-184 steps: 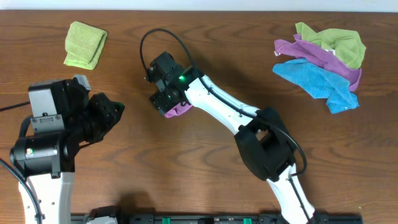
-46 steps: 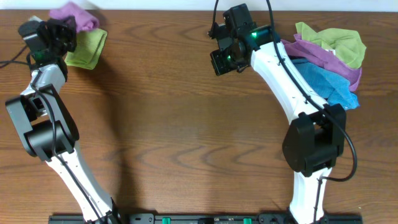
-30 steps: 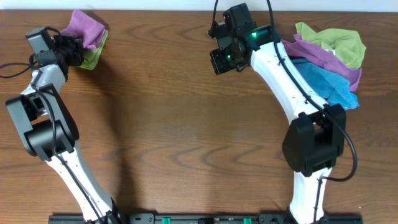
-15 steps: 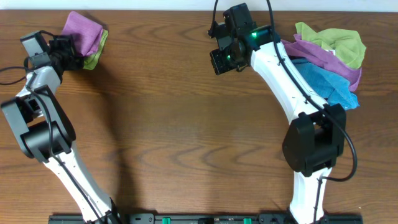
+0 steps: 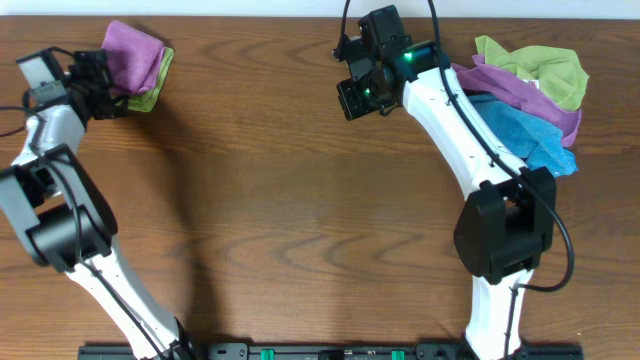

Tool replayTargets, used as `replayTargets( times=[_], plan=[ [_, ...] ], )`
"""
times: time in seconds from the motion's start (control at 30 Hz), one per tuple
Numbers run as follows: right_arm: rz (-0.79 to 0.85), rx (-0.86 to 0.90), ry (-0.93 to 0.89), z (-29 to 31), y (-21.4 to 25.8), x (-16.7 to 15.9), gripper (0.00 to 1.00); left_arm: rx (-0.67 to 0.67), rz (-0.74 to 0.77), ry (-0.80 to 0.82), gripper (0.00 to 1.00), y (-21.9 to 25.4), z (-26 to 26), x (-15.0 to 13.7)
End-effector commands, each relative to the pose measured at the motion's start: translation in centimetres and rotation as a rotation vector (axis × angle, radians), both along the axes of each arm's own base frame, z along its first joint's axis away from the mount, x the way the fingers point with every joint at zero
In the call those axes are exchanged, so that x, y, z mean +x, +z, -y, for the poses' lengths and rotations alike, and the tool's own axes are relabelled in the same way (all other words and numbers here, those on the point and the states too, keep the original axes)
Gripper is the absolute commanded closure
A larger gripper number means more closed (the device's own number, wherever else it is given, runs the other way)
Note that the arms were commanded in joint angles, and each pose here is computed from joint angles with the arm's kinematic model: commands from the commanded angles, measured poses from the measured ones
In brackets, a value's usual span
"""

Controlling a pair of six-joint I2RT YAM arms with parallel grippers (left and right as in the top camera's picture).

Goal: Fold the cloth
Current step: 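Release the purple cloth on the green cloth and withdraw the left gripper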

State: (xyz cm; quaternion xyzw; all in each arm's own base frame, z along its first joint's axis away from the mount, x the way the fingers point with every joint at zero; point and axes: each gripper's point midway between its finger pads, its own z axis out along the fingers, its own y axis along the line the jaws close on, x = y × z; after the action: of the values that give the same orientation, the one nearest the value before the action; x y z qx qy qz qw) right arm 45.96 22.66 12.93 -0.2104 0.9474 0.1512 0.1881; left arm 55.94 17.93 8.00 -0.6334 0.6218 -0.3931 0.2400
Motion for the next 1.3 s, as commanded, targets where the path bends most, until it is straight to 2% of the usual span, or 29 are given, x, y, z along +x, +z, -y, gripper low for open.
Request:
replayTargets(
  times=[0.0,0.17,0.33,0.37,0.4,0.47,0.5,0.6,0.83,0.97,1.2,1.27],
  plan=[
    [0.029,0.018,0.029,-1.0,1.3,-0.2,0.99,0.040,0.023,0.001,0.04,3.9,-0.7,-1.0],
    [0.029,0.018,0.030,-1.0,1.3,-0.2,0.99,0.037,-0.198,-0.009,0.04,2.9,0.1,-6.1],
    [0.029,0.017,0.030,-1.0,1.3,-0.2,0.99,0.212,-0.457,-0.119,0.04,2.4,0.5,-13.1],
    [0.029,0.017,0.030,-1.0,1.3,-0.2,0.96,0.260,-0.491,-0.161,0.04,2.8,0.7,-14.2],
    [0.029,0.017,0.028,-0.9,1.3,-0.1,0.85,0.298,-0.512,-0.198,0.04,3.2,1.0,-15.0],
    [0.033,0.013,0.020,-0.6,1.4,0.0,0.51,0.377,-0.521,-0.287,0.01,4.3,2.0,-15.9],
    [0.036,0.009,0.014,-0.3,1.4,0.2,0.43,0.417,-0.519,-0.332,0.02,5.0,2.7,-16.2],
    [0.047,0.012,-0.003,0.5,2.1,0.5,0.01,0.560,-0.493,-0.469,0.03,7.3,5.5,-16.4],
    [0.118,-0.040,-0.111,4.2,6.2,0.4,0.01,0.806,-0.323,-0.707,0.04,12.1,14.7,-15.0],
    [0.168,-0.103,-0.158,6.7,9.8,-1.4,0.01,0.895,-0.238,-0.848,0.04,13.5,19.9,-15.3],
    [0.183,-0.090,-0.188,7.9,13.1,-3.9,0.01,1.032,-0.079,-0.930,0.05,17.5,23.0,-16.1],
    [0.178,-0.093,-0.186,8.4,14.1,-5.5,0.01,1.068,-0.047,-0.958,0.04,19.0,23.2,-17.7]
  ],
)
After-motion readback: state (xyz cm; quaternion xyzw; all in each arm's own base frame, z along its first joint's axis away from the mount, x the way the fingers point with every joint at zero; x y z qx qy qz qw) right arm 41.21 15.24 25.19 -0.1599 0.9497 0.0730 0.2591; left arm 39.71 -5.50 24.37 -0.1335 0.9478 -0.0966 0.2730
